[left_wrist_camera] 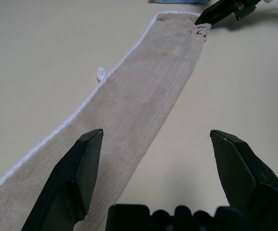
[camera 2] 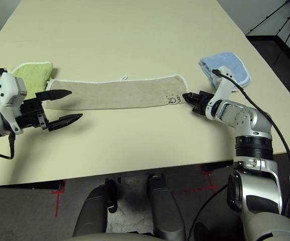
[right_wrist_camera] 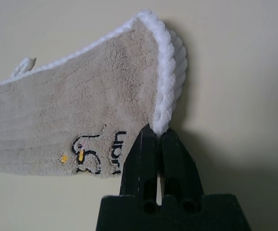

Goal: Fold the towel and set it aside.

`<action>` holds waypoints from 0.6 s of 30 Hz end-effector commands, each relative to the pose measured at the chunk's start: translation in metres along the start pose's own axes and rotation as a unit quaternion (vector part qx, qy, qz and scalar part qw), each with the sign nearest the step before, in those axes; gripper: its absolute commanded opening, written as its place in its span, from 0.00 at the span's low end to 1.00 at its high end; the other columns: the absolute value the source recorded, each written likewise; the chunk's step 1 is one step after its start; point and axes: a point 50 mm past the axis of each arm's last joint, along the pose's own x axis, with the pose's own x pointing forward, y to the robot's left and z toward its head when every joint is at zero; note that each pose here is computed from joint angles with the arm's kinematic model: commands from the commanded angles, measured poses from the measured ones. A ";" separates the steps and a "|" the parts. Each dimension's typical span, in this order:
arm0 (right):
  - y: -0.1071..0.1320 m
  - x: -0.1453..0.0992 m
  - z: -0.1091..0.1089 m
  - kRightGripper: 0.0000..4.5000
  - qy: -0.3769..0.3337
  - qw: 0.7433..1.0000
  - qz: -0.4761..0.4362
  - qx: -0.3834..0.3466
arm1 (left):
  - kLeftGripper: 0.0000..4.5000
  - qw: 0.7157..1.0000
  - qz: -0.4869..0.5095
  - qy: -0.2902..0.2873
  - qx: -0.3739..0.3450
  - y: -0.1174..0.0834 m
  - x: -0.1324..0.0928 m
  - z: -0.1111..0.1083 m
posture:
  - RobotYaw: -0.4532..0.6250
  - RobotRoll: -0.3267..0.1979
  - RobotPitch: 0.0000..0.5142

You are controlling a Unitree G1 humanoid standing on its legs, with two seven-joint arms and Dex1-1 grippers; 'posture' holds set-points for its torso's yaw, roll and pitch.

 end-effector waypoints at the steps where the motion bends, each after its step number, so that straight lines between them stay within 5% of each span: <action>1: -0.022 -0.007 -0.008 0.01 0.016 0.998 -0.058 0.005 | 1.00 1.000 -0.007 0.010 0.000 -0.001 0.002 -0.002 | 0.30 0.62 0.43; 18: -0.030 -0.013 0.004 0.01 -0.002 0.997 -0.081 -0.003 | 1.00 1.000 0.007 -0.006 0.002 0.005 0.002 0.003 | 0.30 0.62 0.42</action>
